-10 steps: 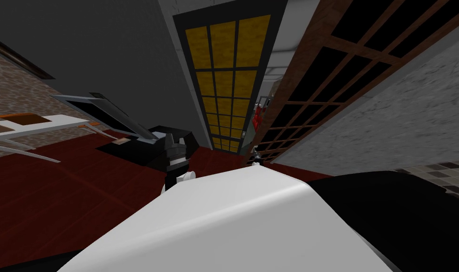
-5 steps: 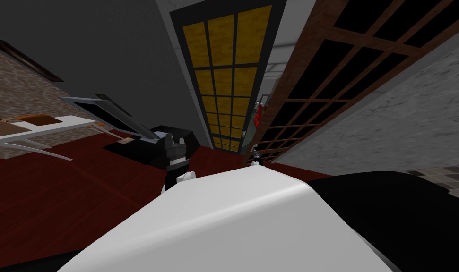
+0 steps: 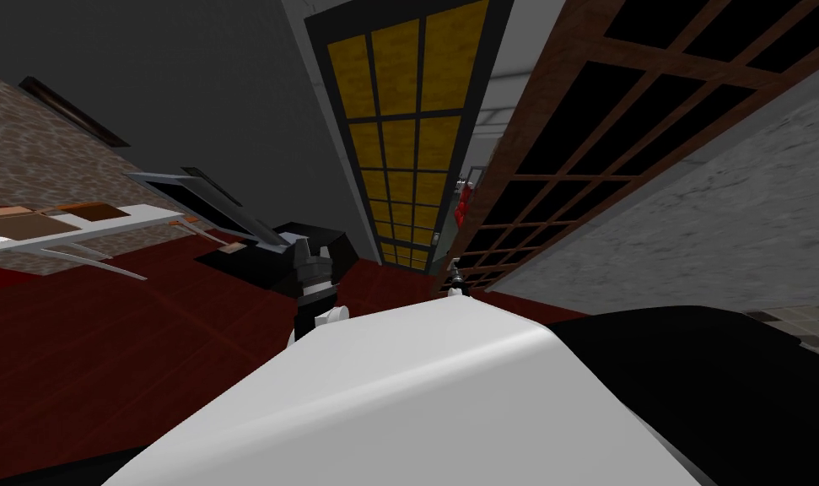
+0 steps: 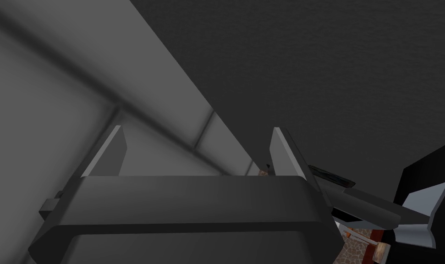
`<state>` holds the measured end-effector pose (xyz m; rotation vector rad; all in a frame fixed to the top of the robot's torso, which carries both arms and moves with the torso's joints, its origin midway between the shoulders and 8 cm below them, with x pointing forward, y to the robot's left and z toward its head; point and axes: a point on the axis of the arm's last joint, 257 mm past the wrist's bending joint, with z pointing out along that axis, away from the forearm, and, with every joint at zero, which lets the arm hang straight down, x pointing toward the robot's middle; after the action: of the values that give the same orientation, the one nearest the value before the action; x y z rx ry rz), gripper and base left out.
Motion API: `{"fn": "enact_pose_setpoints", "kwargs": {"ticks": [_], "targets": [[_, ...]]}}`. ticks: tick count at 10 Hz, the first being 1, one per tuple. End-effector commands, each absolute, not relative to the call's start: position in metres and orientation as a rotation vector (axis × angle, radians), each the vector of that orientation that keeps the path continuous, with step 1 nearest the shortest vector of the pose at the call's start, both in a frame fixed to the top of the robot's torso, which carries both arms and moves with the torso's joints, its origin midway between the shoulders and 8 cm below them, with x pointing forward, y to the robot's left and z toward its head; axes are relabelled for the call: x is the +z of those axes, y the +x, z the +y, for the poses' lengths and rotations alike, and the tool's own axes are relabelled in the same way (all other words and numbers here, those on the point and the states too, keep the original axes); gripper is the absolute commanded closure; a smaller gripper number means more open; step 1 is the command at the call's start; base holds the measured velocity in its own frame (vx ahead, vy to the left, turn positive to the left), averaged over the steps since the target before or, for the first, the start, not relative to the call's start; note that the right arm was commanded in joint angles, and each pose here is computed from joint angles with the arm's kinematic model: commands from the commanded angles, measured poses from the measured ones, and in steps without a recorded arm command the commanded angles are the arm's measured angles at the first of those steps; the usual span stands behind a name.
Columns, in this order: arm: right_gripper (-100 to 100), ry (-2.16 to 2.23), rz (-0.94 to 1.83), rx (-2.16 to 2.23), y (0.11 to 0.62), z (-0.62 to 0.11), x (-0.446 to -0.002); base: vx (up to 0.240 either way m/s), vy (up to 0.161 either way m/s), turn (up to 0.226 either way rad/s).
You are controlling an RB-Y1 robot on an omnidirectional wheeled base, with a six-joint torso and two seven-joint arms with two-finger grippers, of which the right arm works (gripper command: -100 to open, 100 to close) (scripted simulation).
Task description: Pull the door open
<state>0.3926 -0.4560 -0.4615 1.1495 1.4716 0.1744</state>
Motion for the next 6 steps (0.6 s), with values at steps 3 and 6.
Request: {"fn": "enact_pose_setpoints", "kwargs": {"ticks": [3, 6], "targets": [[100, 1.23, 1.425, 0.221, 0.3809, -0.464, -0.4692, -0.032, -0.024, 0.045], [100, 1.272, 1.379, 0.28, 0.384, -0.4621, -0.4668, -0.042, -0.014, 0.043]]}}
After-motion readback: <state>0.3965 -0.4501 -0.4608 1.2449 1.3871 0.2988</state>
